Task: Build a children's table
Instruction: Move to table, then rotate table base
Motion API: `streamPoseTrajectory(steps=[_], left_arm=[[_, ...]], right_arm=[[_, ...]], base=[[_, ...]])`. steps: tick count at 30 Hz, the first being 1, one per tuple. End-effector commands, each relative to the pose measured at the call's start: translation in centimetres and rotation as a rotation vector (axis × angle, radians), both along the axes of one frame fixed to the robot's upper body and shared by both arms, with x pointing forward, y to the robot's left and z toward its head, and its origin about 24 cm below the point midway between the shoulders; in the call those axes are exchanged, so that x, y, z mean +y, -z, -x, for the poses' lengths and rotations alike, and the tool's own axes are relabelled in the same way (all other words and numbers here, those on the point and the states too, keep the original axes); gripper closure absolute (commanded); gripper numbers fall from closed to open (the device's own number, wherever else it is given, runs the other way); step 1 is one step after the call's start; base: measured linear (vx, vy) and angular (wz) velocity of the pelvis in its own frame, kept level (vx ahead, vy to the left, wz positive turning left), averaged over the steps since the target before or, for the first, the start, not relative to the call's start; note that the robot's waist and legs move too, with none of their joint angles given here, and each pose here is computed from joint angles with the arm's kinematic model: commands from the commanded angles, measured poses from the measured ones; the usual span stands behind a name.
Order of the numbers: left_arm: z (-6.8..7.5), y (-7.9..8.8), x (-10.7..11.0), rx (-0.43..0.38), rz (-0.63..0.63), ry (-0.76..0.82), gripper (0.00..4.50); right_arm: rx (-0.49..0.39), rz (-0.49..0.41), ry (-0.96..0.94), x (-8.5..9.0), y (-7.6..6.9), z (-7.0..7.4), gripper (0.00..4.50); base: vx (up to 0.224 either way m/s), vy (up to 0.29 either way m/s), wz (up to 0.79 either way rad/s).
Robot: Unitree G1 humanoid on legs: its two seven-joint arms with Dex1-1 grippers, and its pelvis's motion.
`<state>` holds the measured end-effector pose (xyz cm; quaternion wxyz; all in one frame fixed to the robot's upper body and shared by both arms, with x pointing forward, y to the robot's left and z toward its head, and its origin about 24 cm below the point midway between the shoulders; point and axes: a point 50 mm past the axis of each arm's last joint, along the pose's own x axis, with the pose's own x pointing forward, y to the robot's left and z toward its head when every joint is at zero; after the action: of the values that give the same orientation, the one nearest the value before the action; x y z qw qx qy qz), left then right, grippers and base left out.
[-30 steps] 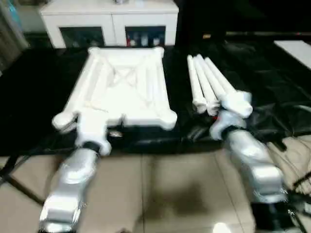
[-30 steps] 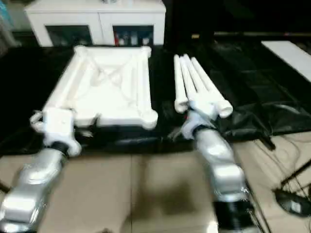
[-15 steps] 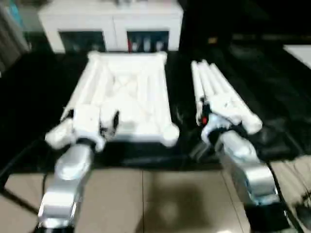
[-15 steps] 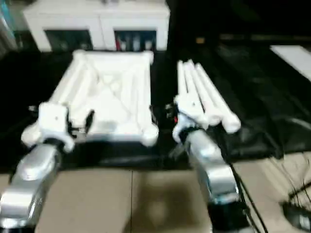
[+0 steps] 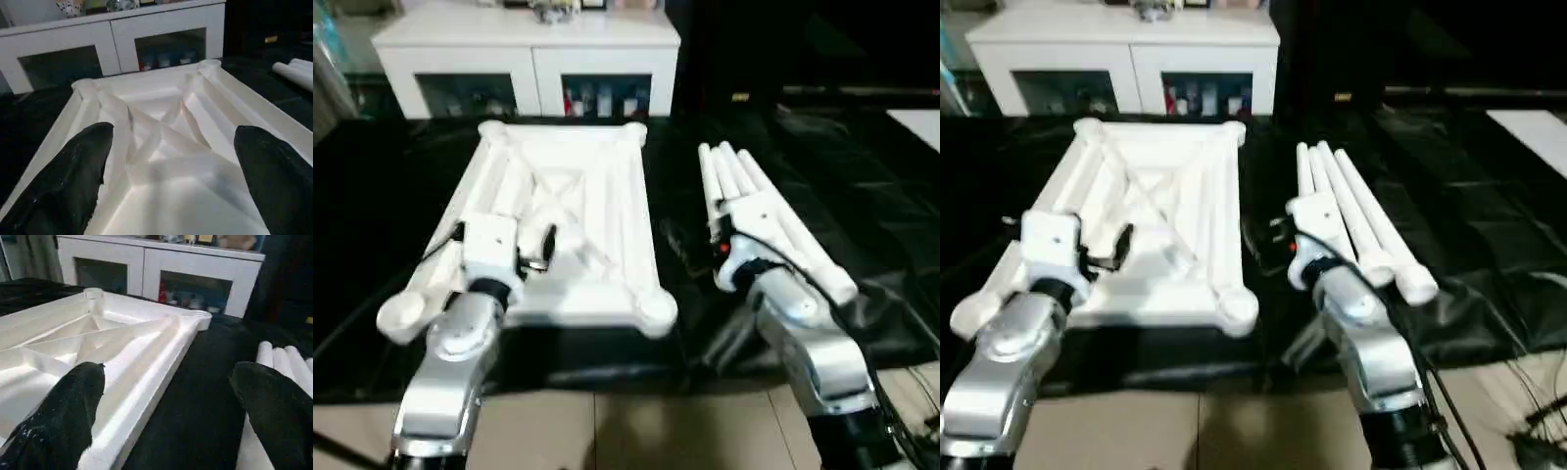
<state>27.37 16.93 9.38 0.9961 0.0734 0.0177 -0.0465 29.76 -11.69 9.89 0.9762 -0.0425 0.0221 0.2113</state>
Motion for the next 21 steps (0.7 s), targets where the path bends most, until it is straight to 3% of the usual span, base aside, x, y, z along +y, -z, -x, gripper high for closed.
streamPoseTrajectory(steps=[1,8,11,13,15,19,21], left_arm=[[0.0,-0.1,-0.6,-0.008,0.012,0.025,0.07],[0.4,-0.1,-1.3,-0.014,0.084,0.14,0.07],[0.9,0.1,-1.6,0.006,0.026,0.318,0.07],[1.9,0.6,-2.1,0.084,-0.088,0.589,0.07],[2.1,0.6,-2.4,0.101,-0.099,0.679,0.07],[1.9,0.0,-3.4,0.072,-0.148,0.905,0.07],[1.6,-0.2,-3.7,0.076,-0.183,0.993,0.07]], right_arm=[[-0.011,-0.009,0.035,-0.8,-0.2,0.0,0.0],[-0.032,-0.023,-0.025,-1.3,-0.7,0.3,0.0],[-0.072,0.002,-0.142,-1.2,-1.4,0.9,0.0],[-0.061,-0.026,-0.291,-1.5,-2.1,1.7,0.0],[-0.054,-0.024,-0.343,-1.7,-2.3,2.0,0.0],[-0.027,0.032,-0.498,-2.7,-2.6,2.8,0.0],[0.008,0.103,-0.576,-3.4,-2.5,3.2,0.0]], base=[[0.099,-0.049,0.43],[0.141,-0.003,0.18],[0.152,0.07,0.01],[-0.047,0.09,-0.06],[-0.099,0.074,-0.01],[-0.067,-0.003,0.01],[-0.109,-0.009,0.05]])
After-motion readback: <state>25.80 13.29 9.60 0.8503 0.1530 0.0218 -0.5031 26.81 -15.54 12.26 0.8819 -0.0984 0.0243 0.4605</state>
